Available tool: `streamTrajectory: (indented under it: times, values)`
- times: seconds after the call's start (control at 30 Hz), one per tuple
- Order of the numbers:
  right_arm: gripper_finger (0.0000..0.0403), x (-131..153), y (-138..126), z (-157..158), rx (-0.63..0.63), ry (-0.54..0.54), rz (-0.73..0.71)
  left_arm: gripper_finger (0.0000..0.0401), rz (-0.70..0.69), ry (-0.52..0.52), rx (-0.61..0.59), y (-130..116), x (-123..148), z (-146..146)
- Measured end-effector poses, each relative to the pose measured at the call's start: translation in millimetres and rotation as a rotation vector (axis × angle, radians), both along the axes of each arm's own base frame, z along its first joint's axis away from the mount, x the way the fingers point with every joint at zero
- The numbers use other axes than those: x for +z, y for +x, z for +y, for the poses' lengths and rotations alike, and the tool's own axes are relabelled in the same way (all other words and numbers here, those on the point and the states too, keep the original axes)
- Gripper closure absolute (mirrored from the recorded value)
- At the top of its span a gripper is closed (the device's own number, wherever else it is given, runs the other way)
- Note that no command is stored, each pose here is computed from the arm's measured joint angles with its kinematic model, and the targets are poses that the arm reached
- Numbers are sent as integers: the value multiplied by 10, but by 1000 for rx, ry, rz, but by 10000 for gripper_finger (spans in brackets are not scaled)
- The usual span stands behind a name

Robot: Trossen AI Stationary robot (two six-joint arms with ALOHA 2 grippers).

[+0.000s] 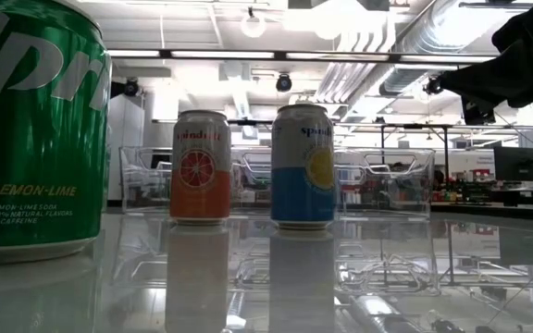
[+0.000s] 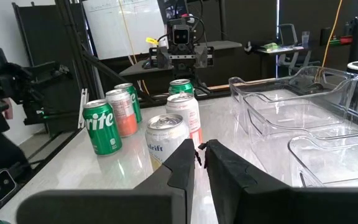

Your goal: Sort soda cans

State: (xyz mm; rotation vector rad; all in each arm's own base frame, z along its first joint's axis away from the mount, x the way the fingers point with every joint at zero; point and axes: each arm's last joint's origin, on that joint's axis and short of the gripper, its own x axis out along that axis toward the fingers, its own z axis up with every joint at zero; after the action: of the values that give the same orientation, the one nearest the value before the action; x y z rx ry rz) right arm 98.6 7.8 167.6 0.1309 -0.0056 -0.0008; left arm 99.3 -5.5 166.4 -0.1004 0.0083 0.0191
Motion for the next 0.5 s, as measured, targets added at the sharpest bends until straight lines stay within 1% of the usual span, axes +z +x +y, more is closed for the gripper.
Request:
streamTrajectory:
  times: [0.1, 0.2, 0.27, 0.3, 0.33, 0.43, 0.5]
  values:
    - [366, 0, 0, -1, -2, -16, 0, 71, 1, 0, 0, 0, -1, 0]
    - [366, 0, 0, -3, -9, -84, 0, 71, 0, 0, 0, 0, -1, 0]
    - [366, 30, 1, -15, -56, -114, -28, 71, 0, 0, 0, 0, -1, 0]
    - [366, 77, 0, -27, -98, -91, -74, 71, 0, 0, 0, 0, -1, 0]
    - [366, 144, -10, -44, -153, -25, -145, 71, 0, 0, 0, 0, -1, 0]
    - [366, 395, -100, -101, -283, 259, -442, 71, 0, 0, 0, 0, 0, 0]
    - [366, 538, -197, -141, -361, 390, -634, 71, -1, 0, 0, 0, 0, 0]
